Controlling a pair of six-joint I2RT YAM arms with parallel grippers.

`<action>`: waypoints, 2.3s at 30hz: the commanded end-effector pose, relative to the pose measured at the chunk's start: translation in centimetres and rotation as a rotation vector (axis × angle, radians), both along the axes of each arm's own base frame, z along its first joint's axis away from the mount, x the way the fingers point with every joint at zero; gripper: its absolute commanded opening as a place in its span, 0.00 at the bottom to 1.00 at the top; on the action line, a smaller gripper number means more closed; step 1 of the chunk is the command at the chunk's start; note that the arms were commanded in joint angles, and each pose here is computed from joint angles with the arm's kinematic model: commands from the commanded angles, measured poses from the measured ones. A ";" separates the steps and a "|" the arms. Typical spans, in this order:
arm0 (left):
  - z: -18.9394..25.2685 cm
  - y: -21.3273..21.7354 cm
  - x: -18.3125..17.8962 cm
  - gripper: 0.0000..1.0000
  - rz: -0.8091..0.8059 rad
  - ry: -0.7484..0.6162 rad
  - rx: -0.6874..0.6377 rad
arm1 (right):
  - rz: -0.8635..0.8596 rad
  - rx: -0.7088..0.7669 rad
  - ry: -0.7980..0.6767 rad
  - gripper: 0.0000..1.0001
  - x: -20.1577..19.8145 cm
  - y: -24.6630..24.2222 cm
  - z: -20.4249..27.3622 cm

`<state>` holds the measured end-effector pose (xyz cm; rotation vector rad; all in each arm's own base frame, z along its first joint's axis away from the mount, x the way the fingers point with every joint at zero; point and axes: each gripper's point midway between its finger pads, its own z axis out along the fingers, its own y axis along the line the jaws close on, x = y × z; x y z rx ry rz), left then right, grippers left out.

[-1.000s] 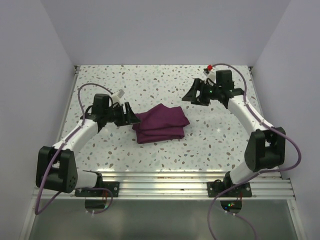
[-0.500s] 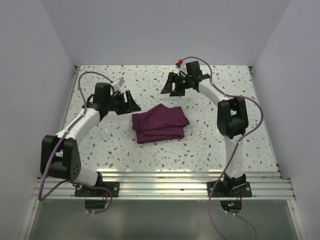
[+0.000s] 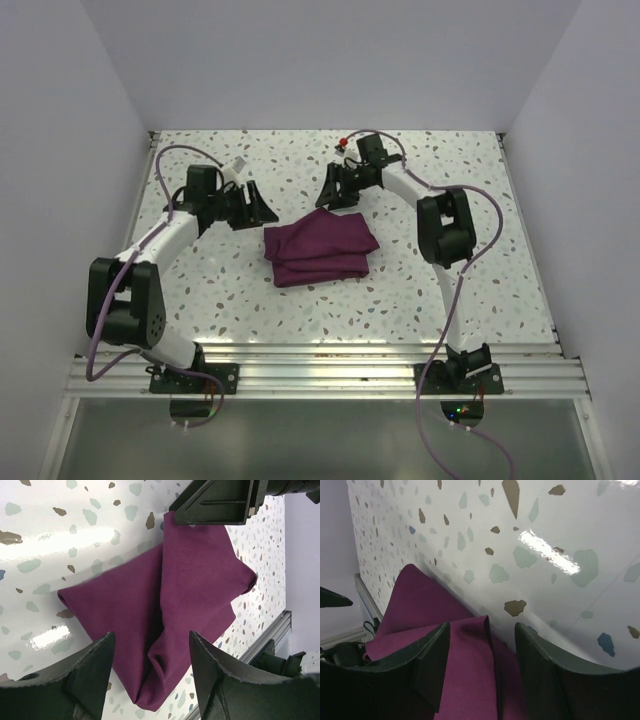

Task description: Prepare the surgical pack

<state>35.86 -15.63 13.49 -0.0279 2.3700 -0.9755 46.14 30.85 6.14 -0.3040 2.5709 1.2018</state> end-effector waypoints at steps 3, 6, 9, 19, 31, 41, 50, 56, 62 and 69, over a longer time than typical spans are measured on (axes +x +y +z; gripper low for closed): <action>0.5 -0.2 0.7 0.64 -0.029 -0.048 -0.031 | 0.099 0.067 -0.017 0.56 -1.8 2.1 1.9; 0.3 -0.3 0.5 0.63 -0.029 -0.038 -0.036 | 0.100 0.097 -0.005 0.51 -1.9 2.6 2.3; 0.2 -0.2 0.4 0.63 -0.027 -0.038 -0.037 | 0.106 0.130 0.007 0.46 -2.1 3.0 2.7; 1.6 0.9 0.7 0.63 0.018 -0.063 -0.026 | 0.072 0.141 0.000 0.10 -2.4 2.8 5.8; 2.6 2.0 -0.2 0.62 0.062 -0.061 -0.031 | 0.121 0.113 0.056 0.07 -13.9 -0.4 11.3; 2.1 2.0 -1.8 0.60 0.037 -0.027 -0.022 | 0.323 -0.078 0.143 0.20 -27.1 -0.8 6.0; 0.9 1.5 -3.1 0.58 -0.015 0.035 -0.031 | 0.253 -0.276 0.134 0.55 -28.4 -4.9 4.0; 1.4 0.3 -3.6 0.55 -0.068 0.028 -0.043 | -0.020 -0.269 0.038 0.54 -21.8 -7.0 7.2; 1.1 -3.9 -4.0 0.47 -0.209 0.059 -0.092 | -0.135 -0.208 0.077 0.37 -16.0 -8.6 7.2; -3.4 -4.5 -5.0 0.29 -0.210 0.193 -0.133 | -0.110 -0.055 0.117 0.18 -11.4 -5.7 7.1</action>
